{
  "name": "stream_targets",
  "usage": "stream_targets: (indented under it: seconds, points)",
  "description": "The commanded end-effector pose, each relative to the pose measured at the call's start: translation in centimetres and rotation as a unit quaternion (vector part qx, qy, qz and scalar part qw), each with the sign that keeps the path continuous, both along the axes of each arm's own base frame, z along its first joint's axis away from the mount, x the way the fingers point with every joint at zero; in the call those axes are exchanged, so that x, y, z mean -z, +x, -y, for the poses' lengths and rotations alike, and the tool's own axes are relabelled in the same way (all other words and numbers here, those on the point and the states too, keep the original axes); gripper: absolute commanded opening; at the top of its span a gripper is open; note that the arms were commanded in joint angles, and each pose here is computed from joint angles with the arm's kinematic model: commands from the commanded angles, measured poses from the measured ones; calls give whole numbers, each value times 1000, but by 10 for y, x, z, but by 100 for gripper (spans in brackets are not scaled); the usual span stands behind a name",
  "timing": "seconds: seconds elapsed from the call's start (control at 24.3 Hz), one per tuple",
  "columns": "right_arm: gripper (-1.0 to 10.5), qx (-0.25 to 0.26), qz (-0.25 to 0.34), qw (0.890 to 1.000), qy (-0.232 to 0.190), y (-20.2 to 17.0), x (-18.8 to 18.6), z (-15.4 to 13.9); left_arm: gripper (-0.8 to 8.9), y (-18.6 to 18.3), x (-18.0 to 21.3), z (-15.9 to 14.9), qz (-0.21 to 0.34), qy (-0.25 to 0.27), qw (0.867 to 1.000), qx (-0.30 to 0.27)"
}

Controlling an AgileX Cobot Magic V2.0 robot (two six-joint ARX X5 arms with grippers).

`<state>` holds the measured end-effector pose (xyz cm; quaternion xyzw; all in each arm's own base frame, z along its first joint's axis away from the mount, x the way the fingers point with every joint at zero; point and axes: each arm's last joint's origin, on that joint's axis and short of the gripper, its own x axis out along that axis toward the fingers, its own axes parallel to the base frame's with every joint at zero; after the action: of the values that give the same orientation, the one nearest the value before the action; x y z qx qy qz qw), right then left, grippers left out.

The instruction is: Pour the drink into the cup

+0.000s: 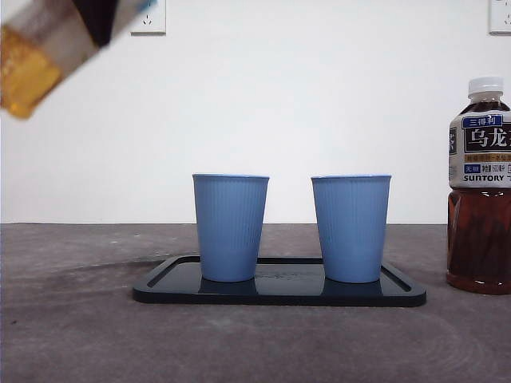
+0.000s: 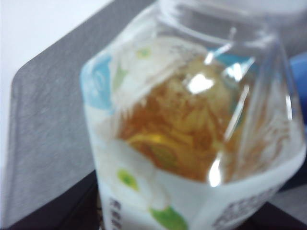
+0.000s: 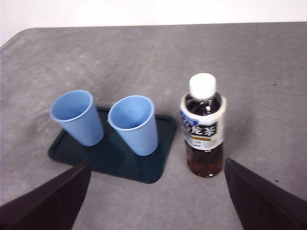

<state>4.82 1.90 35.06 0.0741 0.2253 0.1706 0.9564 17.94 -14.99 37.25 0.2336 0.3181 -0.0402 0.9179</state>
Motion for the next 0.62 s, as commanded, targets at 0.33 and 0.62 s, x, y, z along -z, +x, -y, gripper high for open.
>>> stream_targets:
  seconds: [0.33,0.62]
  points:
    - [444,-50,9,999,9,-3,-5,-2,215,-30,5,-46,95,-156,983,10]
    - [444,-59,9,998,9,-3,-5,-2,215,-33,55,-54,143,-213,966,21]
